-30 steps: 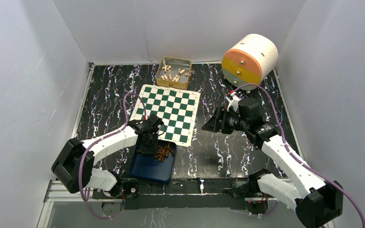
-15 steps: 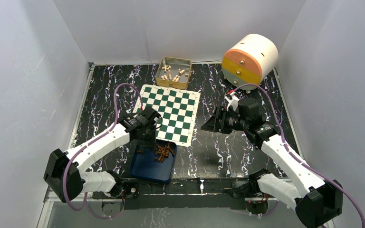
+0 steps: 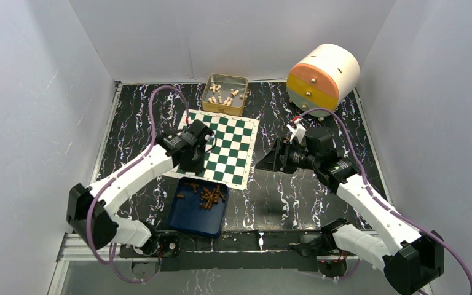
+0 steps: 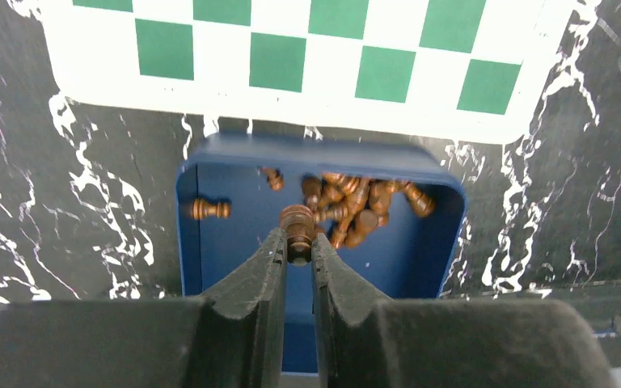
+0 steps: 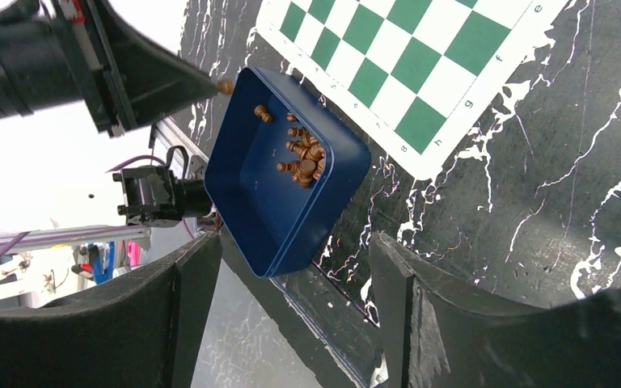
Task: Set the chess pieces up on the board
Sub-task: Place the chess piece on the chessboard.
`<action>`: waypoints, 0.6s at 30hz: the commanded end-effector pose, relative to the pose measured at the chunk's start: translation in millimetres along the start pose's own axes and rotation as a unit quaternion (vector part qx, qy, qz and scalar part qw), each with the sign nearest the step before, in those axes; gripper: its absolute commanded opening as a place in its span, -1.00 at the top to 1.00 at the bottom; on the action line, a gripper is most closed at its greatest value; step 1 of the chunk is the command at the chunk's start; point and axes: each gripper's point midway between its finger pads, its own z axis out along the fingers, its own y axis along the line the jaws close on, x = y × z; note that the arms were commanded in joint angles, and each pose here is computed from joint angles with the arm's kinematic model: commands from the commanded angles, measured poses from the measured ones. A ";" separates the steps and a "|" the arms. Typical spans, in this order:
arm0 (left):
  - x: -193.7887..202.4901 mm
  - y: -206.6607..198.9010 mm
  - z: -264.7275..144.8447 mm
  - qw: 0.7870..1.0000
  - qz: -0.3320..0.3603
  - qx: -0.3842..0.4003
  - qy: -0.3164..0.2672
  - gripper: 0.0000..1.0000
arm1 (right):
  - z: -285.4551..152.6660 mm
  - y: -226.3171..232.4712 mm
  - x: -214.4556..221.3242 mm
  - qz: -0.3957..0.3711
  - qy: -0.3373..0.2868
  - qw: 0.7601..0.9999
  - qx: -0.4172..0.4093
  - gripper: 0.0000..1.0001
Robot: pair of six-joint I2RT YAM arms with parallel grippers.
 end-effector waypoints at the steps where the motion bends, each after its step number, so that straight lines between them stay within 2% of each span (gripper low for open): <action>1: -39.4 13.2 1.5 0.999 0.012 -0.042 -0.022 0.89 | -7.3 9.6 -4.4 -0.030 -0.014 0.999 -0.012 -0.57; 5: -76.6 28.2 8.0 0.999 -0.037 -0.017 -0.024 0.89 | -13.8 10.4 -4.3 -0.042 -0.006 0.999 0.002 -0.75; 7: -96.2 41.6 12.6 0.998 -0.059 -0.017 -0.032 0.88 | -17.8 9.7 -6.0 -0.051 -0.009 0.999 0.011 -0.95; 13: -154.6 93.1 46.3 0.989 -0.137 -0.031 -0.045 0.88 | -26.2 0.5 -9.6 -0.066 -0.022 0.996 0.050 -0.97; 18: -209.2 112.8 79.5 0.983 -0.175 -0.020 -0.060 0.90 | -28.5 -8.8 -10.4 -0.064 -0.030 0.995 0.074 -0.97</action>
